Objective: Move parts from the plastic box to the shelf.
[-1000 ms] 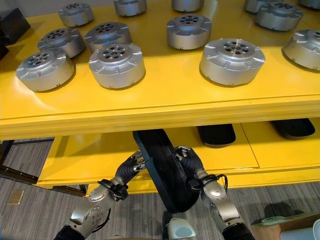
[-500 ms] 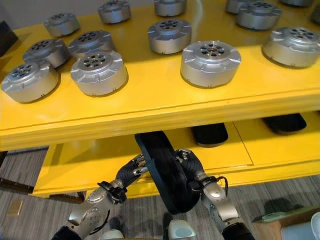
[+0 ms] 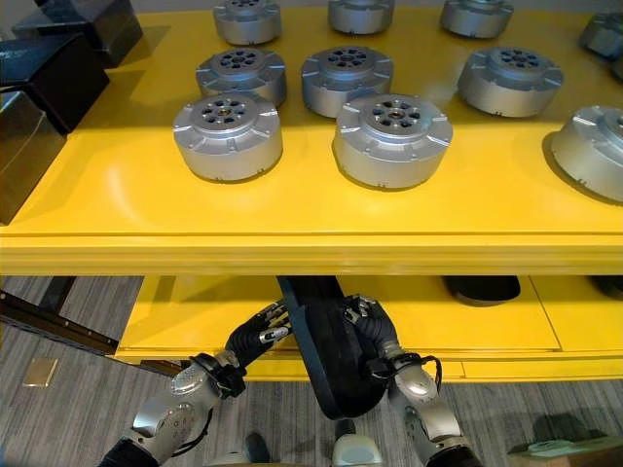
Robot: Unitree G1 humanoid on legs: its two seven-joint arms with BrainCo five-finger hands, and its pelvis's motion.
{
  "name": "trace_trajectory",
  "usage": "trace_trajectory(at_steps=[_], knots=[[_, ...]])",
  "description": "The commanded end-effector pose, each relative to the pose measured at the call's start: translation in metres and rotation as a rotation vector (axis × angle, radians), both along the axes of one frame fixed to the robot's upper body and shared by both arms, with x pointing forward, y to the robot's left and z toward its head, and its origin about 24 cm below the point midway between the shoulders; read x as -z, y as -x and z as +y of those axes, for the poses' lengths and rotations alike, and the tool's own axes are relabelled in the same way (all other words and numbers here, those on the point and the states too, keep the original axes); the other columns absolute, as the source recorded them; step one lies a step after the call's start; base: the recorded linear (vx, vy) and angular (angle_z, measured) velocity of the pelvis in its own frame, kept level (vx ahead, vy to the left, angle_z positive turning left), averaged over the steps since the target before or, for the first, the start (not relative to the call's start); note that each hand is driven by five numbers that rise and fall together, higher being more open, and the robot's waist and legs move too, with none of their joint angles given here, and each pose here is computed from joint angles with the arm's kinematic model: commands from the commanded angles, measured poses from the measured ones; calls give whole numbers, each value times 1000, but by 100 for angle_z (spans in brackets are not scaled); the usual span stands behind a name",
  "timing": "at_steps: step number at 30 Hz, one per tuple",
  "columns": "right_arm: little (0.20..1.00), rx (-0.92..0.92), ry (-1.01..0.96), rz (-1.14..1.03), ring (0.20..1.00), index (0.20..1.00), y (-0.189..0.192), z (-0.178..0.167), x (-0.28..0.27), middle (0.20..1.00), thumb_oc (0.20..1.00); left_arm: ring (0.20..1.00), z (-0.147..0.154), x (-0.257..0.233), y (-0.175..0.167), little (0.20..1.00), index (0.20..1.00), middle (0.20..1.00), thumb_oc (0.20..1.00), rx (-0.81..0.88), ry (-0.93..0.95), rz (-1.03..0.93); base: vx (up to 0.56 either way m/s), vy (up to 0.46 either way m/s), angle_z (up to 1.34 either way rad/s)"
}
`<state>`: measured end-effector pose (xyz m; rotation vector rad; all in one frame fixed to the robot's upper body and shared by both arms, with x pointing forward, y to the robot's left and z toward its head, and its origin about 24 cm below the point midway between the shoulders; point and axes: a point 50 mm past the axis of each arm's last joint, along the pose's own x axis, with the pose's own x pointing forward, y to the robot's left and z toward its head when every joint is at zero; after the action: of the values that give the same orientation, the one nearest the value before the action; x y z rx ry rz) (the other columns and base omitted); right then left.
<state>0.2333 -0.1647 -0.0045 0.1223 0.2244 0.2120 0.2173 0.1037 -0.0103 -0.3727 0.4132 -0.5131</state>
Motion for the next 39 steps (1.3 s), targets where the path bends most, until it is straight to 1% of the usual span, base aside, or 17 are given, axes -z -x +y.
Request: trace_trajectory(at_steps=[1, 9, 15, 19, 22, 25, 28, 31, 32, 34, 37, 39], knots=[[200, -20, -58, -183, 200, 200, -17, 9, -37, 200, 200, 1000, -2, -25, -11, 1000, 1000, 1000, 1000, -17, 40, -139, -83, -39, -2], [200, -15, -33, -196, 200, 200, -32, 7, -43, 200, 200, 1000, -1, -37, -21, 1000, 1000, 1000, 1000, -31, 50, -170, -49, -37, 1], [200, 50, 5, -134, 200, 200, -39, 3, -34, 200, 200, 1000, -3, -33, -18, 1000, 1000, 1000, 1000, -8, 31, -130, 29, -13, 1], [200, 91, 43, -115, 200, 200, -44, -2, -32, 200, 200, 1000, -2, -36, -20, 1000, 1000, 1000, 1000, -13, 0, -154, 9, 5, -1], [200, 125, 65, -100, 200, 200, -50, -9, -33, 200, 200, 1000, 1, -40, -23, 1000, 1000, 1000, 1000, -47, -23, -186, 10, 18, -6], [200, 221, 72, -53, 200, 200, -66, -27, -37, 200, 200, 1000, 26, -66, -35, 1000, 1000, 1000, 1000, -206, -37, -330, -11, 30, -3], [200, 281, 58, -38, 200, 200, -77, -38, -44, 200, 200, 1000, 39, -88, -40, 1000, 1000, 1000, 1000, -270, 1, -407, -70, 18, 2], [200, 309, 58, -45, 200, 200, -85, -44, -51, 200, 200, 1000, 46, -100, -43, 1000, 1000, 1000, 1000, -300, 12, -458, -102, 15, 8], [200, 323, 70, -52, 200, 200, -93, -48, -59, 200, 200, 1000, 52, -117, -46, 1000, 1000, 1000, 1000, -357, 76, -536, -150, 40, 3], [200, 343, 84, -55, 200, 200, -99, -51, -64, 200, 200, 1000, 56, -128, -46, 1000, 1000, 1000, 1000, -392, 143, -580, -117, 29, 3], [200, 366, 83, -21, 200, 200, -106, -54, -65, 200, 200, 1000, 54, -141, -49, 1000, 1000, 1000, 1000, -413, 217, -616, -63, 0, 11], [200, 381, 101, -5, 200, 200, -109, -58, -65, 200, 200, 1000, 51, -145, -51, 1000, 1000, 1000, 1000, -413, 269, -603, -82, -12, 12]])
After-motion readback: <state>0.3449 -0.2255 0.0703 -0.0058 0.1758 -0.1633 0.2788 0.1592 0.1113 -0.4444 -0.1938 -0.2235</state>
